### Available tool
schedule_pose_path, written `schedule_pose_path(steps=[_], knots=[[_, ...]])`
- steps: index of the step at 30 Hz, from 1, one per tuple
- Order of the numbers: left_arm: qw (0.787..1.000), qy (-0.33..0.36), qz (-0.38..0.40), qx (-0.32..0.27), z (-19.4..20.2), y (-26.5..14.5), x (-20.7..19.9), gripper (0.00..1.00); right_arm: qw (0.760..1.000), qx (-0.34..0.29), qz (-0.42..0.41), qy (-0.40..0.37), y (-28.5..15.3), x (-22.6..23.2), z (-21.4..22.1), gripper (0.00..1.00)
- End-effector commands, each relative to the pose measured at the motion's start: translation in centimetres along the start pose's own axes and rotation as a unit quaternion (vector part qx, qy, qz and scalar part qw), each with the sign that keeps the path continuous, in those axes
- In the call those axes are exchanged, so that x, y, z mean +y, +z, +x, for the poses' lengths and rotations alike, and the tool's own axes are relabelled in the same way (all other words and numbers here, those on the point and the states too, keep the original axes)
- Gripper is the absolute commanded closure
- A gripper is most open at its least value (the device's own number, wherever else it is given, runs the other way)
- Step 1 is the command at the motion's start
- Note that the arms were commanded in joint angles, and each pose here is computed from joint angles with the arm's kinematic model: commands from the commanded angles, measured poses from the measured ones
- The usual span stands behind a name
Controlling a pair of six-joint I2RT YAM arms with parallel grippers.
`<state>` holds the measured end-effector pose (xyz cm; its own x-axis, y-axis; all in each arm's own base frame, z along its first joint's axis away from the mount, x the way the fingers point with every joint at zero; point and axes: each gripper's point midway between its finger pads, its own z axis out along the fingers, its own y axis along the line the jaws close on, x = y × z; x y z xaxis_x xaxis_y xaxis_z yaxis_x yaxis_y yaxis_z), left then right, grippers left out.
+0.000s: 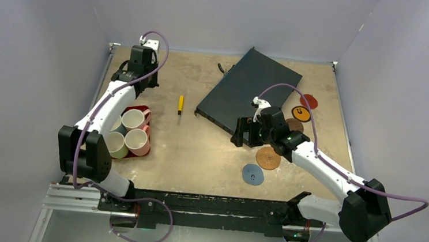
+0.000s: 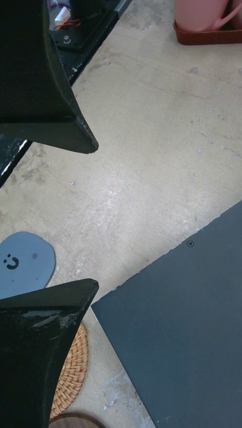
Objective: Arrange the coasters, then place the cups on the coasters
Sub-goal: Pick up the cup from the tray, then place the cup at the center of the board.
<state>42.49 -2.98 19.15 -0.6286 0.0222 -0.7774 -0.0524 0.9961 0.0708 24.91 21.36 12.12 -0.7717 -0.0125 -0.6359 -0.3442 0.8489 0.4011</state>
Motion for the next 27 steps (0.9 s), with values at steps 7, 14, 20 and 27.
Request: schedule_pose_path(steps=[7,14,20,27], knots=[[0.997,0.005,0.050,-0.052,-5.2,-5.3,-4.8,1.00,1.000,-0.016,-0.006,0.004,-0.8,0.5,-1.1,0.02],[0.994,0.002,0.111,0.008,0.9,-8.0,-8.9,1.00,0.999,-0.031,0.001,0.013,-1.0,0.3,-1.5,0.02],[0.989,-0.004,0.142,0.038,6.1,-9.6,-12.0,1.00,0.999,-0.038,-0.003,0.018,-1.1,0.6,-2.0,0.02],[0.986,-0.004,0.158,0.053,9.7,-9.7,-14.9,1.00,0.999,-0.037,-0.008,0.023,-1.0,0.7,-1.7,0.02]])
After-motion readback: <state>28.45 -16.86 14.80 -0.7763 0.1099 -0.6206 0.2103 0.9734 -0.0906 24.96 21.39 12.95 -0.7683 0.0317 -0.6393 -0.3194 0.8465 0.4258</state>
